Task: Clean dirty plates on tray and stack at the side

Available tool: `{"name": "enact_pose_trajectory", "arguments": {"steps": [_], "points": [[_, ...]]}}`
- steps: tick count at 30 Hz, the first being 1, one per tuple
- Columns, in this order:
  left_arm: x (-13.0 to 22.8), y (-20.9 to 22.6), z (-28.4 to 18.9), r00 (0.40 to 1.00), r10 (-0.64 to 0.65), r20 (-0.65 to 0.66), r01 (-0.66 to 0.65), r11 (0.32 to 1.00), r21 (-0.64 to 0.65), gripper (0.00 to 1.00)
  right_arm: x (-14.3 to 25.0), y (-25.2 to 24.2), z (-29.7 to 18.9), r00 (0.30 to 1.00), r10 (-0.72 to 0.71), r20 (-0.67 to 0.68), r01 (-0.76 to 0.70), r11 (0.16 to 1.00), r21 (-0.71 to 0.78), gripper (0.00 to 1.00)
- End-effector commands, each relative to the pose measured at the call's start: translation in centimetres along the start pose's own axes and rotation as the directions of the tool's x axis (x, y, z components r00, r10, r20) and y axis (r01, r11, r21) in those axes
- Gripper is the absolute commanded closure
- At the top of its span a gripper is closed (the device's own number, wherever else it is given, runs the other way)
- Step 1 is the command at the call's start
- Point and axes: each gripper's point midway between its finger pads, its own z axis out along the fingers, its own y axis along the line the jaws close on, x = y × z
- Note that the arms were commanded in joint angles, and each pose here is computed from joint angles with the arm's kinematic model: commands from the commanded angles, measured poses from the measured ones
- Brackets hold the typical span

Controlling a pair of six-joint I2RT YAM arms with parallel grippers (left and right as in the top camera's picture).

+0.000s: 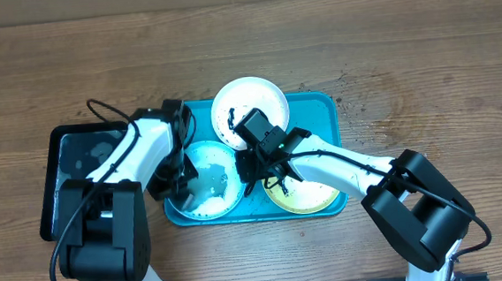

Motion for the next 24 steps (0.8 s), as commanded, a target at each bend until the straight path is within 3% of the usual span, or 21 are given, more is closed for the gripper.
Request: {"name": "enact_pose_trajectory", "arguments": {"steps": [1, 3, 6, 9, 17, 24], "points": [[-2.3, -1.5, -1.9, 0.996, 0.066, 0.065, -0.070, 0.996, 0.059, 0.96, -0.4, -0.9, 0.0, 1.000, 0.001, 0.019, -0.002, 0.999, 0.035, 0.94], [-1.6, -4.9, -2.4, 0.990, 0.134, 0.034, -0.138, 0.962, 0.237, 0.96, -0.3, -0.9, 0.0, 1.000, 0.001, 0.018, -0.002, 0.999, 0.035, 0.94], [-0.5, -8.0, -3.0, 0.986, 0.165, 0.002, -0.152, 0.906, 0.394, 0.96, -0.3, -0.9, 0.0, 1.000, 0.002, 0.018, -0.002, 0.999, 0.035, 0.94], [0.2, -9.2, -2.9, 0.982, 0.191, 0.006, -0.175, 0.886, 0.429, 0.96, -0.3, -0.9, 0.0, 1.000, 0.001, 0.018, -0.002, 0.999, 0.035, 0.94], [1.8, -8.6, -0.9, 0.975, 0.222, 0.000, -0.208, 0.916, 0.343, 0.96, -0.3, -0.9, 0.0, 1.000, 0.001, 0.018, -0.002, 0.999, 0.035, 0.94], [1.0, -2.4, 1.9, 0.986, 0.166, 0.023, -0.166, 0.985, 0.036, 0.96, -0.3, -1.0, 0.0, 1.000, 0.002, 0.015, -0.003, 0.999, 0.037, 0.95]]}}
